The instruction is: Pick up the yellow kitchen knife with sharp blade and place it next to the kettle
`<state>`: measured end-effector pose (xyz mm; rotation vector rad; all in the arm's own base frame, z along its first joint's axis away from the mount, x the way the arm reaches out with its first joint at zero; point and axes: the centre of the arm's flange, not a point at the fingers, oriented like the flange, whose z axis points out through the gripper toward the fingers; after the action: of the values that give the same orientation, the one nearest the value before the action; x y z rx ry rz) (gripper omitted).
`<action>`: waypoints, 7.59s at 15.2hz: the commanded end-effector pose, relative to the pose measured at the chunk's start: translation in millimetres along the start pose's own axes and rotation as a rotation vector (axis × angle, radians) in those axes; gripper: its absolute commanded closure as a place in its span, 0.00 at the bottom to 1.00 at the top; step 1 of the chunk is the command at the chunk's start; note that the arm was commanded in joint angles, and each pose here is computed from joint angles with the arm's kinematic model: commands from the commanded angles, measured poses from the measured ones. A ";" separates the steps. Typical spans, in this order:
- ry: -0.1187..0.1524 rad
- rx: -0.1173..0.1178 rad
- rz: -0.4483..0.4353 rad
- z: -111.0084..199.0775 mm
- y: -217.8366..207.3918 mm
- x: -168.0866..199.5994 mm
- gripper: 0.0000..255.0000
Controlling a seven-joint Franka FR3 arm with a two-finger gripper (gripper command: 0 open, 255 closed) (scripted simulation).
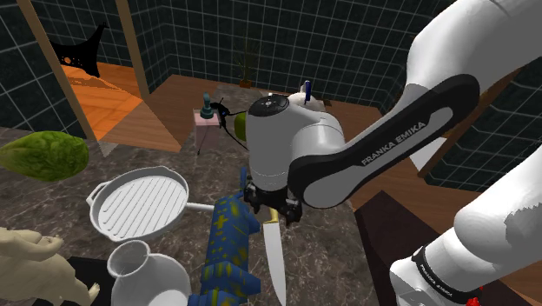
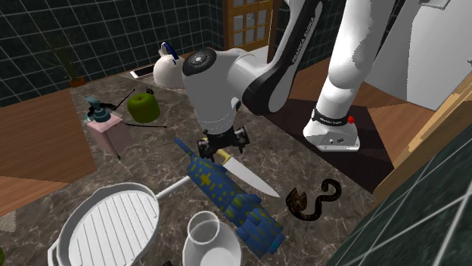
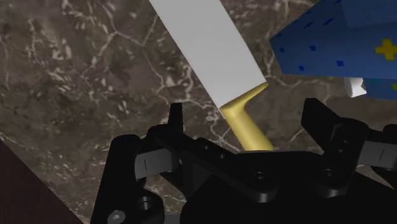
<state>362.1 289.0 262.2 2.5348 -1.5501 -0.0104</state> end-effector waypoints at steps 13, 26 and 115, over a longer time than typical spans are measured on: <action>0.000 -0.002 0.000 20.4 0.7 -1.0 1.00; 0.000 -0.002 0.000 -10.8 5.4 1.6 1.00; 0.000 -0.002 0.000 -106.8 53.3 414.8 1.00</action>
<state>515.4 -87.9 414.5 2.5331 -1.5495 -0.0121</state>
